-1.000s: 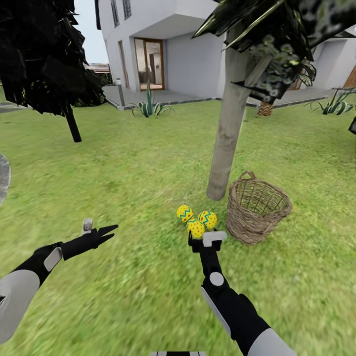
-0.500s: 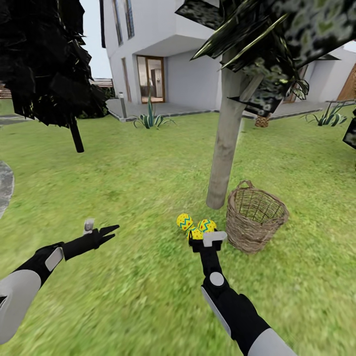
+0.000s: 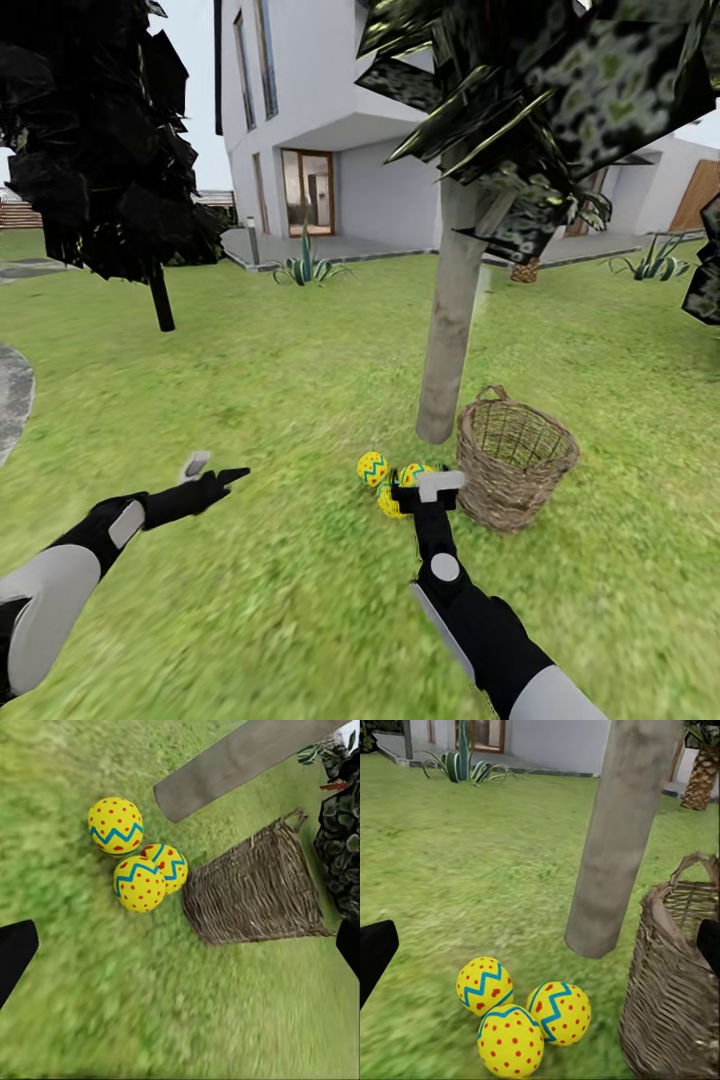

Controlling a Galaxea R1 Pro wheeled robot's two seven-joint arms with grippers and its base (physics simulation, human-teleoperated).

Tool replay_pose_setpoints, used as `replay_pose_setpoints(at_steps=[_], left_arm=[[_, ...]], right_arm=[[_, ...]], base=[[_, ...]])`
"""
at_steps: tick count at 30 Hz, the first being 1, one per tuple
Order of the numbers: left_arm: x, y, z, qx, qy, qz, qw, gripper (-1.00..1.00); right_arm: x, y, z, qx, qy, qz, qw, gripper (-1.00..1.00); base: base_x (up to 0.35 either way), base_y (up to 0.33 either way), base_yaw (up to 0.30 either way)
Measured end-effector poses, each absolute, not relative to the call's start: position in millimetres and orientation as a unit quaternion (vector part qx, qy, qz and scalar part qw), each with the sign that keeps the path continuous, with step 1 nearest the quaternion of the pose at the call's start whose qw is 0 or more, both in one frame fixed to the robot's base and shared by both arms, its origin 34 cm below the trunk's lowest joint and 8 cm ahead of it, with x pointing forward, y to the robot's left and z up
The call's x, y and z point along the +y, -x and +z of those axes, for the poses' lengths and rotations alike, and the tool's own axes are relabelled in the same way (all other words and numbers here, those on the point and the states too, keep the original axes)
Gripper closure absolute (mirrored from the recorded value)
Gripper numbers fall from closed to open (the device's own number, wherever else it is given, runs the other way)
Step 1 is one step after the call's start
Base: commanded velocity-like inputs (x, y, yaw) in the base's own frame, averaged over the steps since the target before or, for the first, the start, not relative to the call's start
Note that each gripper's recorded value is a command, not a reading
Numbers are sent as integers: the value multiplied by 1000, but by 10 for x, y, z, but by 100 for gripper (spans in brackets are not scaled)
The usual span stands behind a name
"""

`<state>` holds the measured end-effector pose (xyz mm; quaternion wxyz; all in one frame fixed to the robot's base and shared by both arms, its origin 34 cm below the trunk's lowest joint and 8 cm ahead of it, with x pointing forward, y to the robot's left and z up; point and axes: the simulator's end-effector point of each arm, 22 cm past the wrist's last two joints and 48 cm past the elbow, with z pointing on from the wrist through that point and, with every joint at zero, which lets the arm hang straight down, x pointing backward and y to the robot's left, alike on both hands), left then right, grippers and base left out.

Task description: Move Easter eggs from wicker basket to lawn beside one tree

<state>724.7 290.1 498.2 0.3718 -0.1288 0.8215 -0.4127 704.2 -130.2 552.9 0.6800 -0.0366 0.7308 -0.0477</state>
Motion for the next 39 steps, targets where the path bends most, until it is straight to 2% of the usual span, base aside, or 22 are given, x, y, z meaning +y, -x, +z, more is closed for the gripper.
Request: replay_pose_setpoints(at_steps=[2, 4, 6, 16, 23, 39], left_arm=[[2861, -7220, 4765, 838, 142, -381, 365, -100], [3036, -7242, 4441, 855, 162, -293, 396, -100], [3052, -7242, 4365, 855, 167, -263, 415, -100], [3147, -6744, 3804, 882, 203, -179, 385, -100], [3204, -6392, 3514, 876, 230, -87, 416, -100], [3178, -5389, 3050, 883, 229, -32, 409, -100]], right_arm=[[-1422, -7002, 5495, 732, 31, -63, 678, -100], [-1544, -6833, 5311, 742, 20, -81, 665, -100], [-1570, -6748, 5300, 743, 15, -83, 664, -100], [-1788, -6460, 5290, 741, -4, -108, 662, -100], [-2026, -6161, 5101, 750, 1, -128, 649, -100], [-2401, -5242, 4417, 787, -29, -185, 588, -100]], base=[[0, 0, 0], [0, 0, 0], [0, 0, 0], [0, 0, 0], [0, 0, 0], [0, 0, 0]])
